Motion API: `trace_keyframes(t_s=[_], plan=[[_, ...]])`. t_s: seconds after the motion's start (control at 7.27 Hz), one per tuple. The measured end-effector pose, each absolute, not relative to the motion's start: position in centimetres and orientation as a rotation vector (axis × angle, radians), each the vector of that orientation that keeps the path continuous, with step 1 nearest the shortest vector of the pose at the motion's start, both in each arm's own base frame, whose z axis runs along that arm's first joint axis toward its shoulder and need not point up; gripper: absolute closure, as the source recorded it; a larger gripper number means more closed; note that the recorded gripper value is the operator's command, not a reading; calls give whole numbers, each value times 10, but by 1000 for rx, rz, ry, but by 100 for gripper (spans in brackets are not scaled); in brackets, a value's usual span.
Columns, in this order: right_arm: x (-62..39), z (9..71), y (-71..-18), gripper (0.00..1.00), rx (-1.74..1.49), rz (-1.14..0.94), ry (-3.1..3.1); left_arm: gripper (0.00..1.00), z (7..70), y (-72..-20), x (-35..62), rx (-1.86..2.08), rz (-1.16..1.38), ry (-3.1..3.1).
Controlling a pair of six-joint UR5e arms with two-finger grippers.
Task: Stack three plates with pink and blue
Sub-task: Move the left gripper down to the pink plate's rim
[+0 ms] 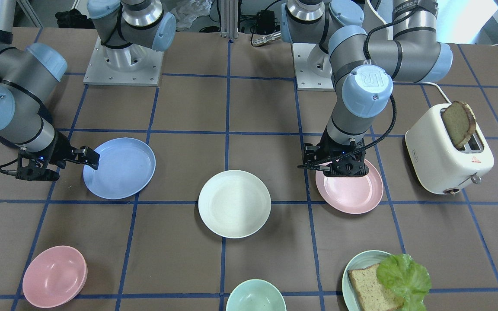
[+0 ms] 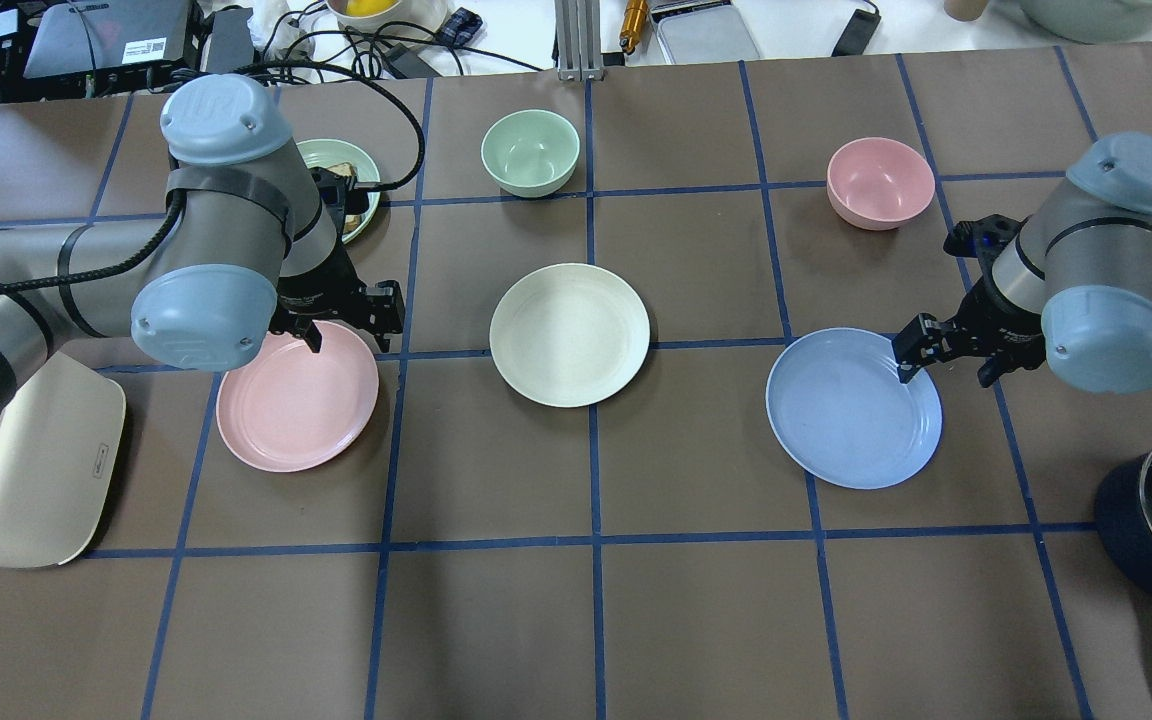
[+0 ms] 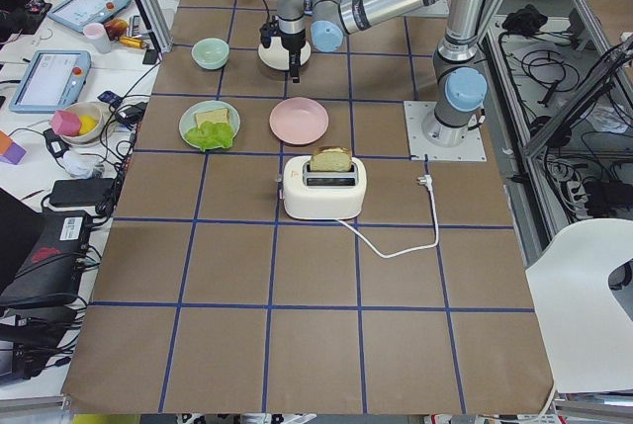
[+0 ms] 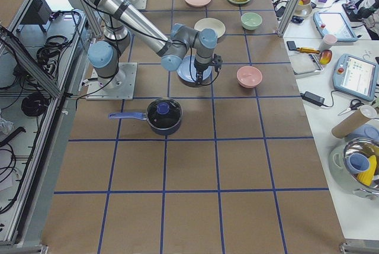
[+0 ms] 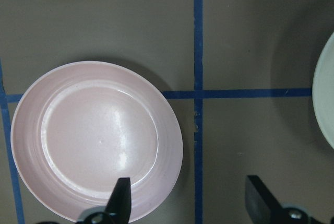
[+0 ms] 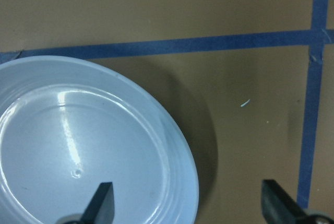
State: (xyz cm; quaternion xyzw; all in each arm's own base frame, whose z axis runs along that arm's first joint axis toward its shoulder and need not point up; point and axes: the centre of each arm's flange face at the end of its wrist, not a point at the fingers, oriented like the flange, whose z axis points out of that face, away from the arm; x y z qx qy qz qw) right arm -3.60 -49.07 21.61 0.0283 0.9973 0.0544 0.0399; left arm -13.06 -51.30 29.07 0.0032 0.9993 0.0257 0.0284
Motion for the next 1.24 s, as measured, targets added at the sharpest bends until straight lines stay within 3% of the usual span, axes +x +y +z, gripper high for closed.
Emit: trace_keyframes(t_s=[0.28,0.69,0.83,0.96,1.24], plan=[[-34,210,-487,0,94,165,3050,41,282,-511,-130,9,92,3083],[-36,196,-488,4,105,180,3040,41,260,-508,-129,8,128,3078],[-37,190,-489,11,105,182,3046,41,251,-510,-128,5,129,3077],[-38,186,-490,36,106,191,3047,41,241,-511,-128,-3,125,3077],[-39,182,-490,65,105,204,3044,42,216,-513,-126,-22,80,3080]])
